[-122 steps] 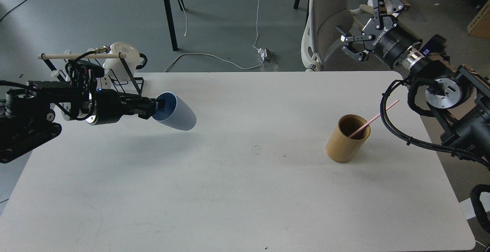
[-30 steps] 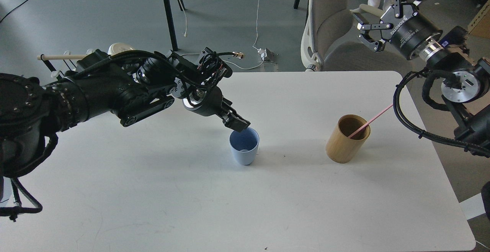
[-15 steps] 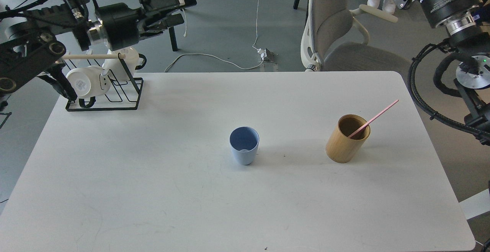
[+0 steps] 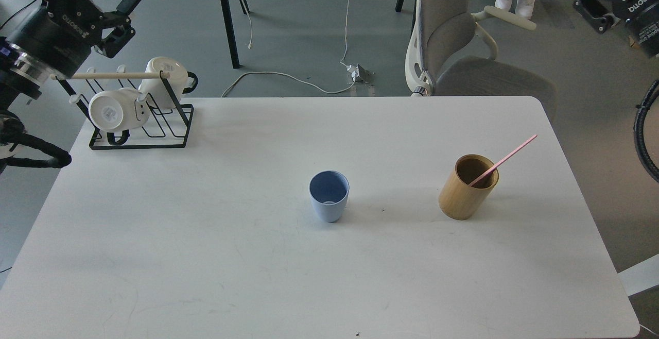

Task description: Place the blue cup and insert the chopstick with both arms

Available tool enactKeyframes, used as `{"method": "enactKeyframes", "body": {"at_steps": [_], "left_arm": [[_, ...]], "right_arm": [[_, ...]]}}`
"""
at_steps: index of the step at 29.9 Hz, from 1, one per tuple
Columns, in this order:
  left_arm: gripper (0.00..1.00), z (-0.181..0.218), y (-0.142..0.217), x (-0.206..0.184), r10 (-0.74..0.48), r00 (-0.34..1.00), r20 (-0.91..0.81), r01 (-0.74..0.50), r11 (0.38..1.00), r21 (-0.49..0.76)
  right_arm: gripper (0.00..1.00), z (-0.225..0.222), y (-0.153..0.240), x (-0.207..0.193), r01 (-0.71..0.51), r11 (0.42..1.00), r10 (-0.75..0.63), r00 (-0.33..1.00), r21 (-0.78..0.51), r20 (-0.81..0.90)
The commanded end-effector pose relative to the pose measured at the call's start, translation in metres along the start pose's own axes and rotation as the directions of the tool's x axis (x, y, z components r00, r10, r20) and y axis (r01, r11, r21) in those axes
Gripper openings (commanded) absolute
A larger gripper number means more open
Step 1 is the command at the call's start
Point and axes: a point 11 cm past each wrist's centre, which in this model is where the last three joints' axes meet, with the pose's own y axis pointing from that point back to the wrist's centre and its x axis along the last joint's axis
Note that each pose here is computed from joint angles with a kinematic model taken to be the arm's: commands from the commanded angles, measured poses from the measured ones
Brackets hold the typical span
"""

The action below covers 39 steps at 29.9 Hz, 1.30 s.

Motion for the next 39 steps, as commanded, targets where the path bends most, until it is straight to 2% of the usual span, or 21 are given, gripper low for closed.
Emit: {"method": "enactKeyframes", "body": {"at_steps": [1, 4, 7, 15, 22, 27, 35, 39], "left_arm": [[0.97, -0.001, 0.000, -0.001, 0.001, 1.000, -0.008, -0.001, 1.000, -0.003], [0.97, -0.004, -0.002, -0.004, -0.003, 1.000, -0.017, 0.003, 1.000, -0.003], [0.97, -0.009, -0.003, -0.008, -0.009, 1.000, -0.027, 0.009, 1.000, 0.001], [0.98, -0.019, 0.000, -0.011, -0.008, 0.999, -0.042, 0.009, 1.000, 0.018], [0.98, -0.024, 0.005, -0.009, 0.003, 0.999, -0.045, -0.001, 1.000, 0.030], [0.98, -0.028, 0.009, -0.007, 0.010, 0.999, -0.048, -0.008, 0.999, 0.041], [0.98, -0.031, 0.011, -0.007, 0.014, 0.999, -0.050, -0.012, 0.999, 0.048], [0.98, -0.031, 0.011, -0.007, 0.014, 0.999, -0.050, -0.012, 0.999, 0.048]], "right_arm": [[0.98, 0.016, 0.032, -0.015, -0.039, 0.998, 0.023, 0.950, -0.046, -0.312], [0.98, 0.039, 0.061, -0.029, -0.091, 0.992, 0.047, 0.900, -0.082, -0.434], [0.98, 0.063, 0.085, -0.047, -0.165, 0.980, 0.094, 0.879, -0.113, -0.468], [0.98, 0.123, 0.113, -0.106, -0.127, 0.954, 0.019, 0.929, -0.271, -0.369], [0.89, 0.149, 0.125, -0.141, -0.088, 0.935, -0.027, 0.948, -0.342, -0.318], [0.73, 0.161, 0.133, -0.163, -0.055, 0.924, -0.062, 0.955, -0.378, -0.289], [0.29, 0.164, 0.137, -0.176, -0.011, 0.920, -0.105, 0.956, -0.391, -0.274], [0.26, 0.164, 0.139, -0.177, -0.007, 0.919, -0.110, 0.956, -0.394, -0.273]]}}
